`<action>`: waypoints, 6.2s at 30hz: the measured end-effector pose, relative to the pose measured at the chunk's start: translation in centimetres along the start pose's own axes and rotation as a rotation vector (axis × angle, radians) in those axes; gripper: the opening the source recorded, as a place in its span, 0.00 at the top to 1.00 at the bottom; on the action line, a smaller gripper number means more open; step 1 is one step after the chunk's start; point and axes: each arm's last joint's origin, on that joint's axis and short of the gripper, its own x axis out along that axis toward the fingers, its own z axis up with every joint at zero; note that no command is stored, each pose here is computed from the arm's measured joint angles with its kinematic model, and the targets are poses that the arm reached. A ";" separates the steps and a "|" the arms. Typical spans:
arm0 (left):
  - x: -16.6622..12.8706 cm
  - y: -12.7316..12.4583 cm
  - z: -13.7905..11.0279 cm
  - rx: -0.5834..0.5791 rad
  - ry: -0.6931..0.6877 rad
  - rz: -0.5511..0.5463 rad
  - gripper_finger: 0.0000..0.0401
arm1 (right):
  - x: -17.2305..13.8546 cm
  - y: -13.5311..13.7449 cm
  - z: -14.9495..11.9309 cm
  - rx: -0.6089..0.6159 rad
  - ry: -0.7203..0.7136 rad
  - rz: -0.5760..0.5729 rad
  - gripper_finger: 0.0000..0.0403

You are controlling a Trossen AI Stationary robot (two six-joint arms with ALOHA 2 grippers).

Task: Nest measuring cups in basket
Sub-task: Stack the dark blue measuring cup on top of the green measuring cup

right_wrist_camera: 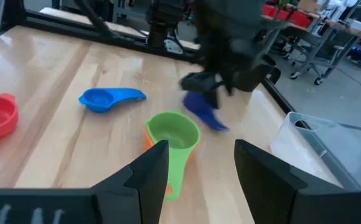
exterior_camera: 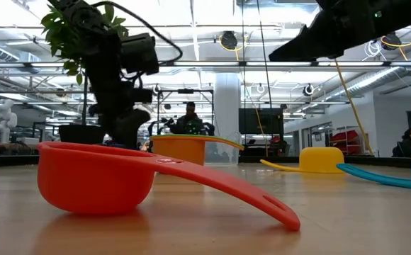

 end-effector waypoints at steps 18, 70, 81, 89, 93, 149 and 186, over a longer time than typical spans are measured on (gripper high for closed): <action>-3.2 -4.4 -1.4 0.106 -0.025 -0.117 0.34 | 0.4 -1.2 0.9 -0.113 -0.081 -0.061 0.56; -6.8 -1.9 -4.0 -0.096 0.205 0.067 0.34 | 0.5 -1.1 0.9 -0.061 -0.041 -0.048 0.56; -3.5 -1.5 -5.4 -0.107 0.231 -0.046 0.34 | 0.5 -1.1 0.9 -0.061 -0.040 -0.048 0.56; -1.3 -0.6 -4.1 -0.208 0.124 -0.151 0.34 | 0.5 -1.1 0.9 -0.062 -0.041 -0.048 0.56; -1.1 -0.8 -2.4 -0.240 0.000 -0.230 0.34 | 0.5 -1.1 0.9 -0.062 -0.041 -0.050 0.56; 1.2 -2.6 1.6 -0.209 -0.285 -0.300 0.34 | 2.4 -1.2 -1.1 -0.108 0.079 -0.124 0.56; -0.4 2.2 6.2 -0.019 -0.210 -0.205 0.34 | 16.2 -6.8 -5.9 -0.683 0.409 0.196 0.60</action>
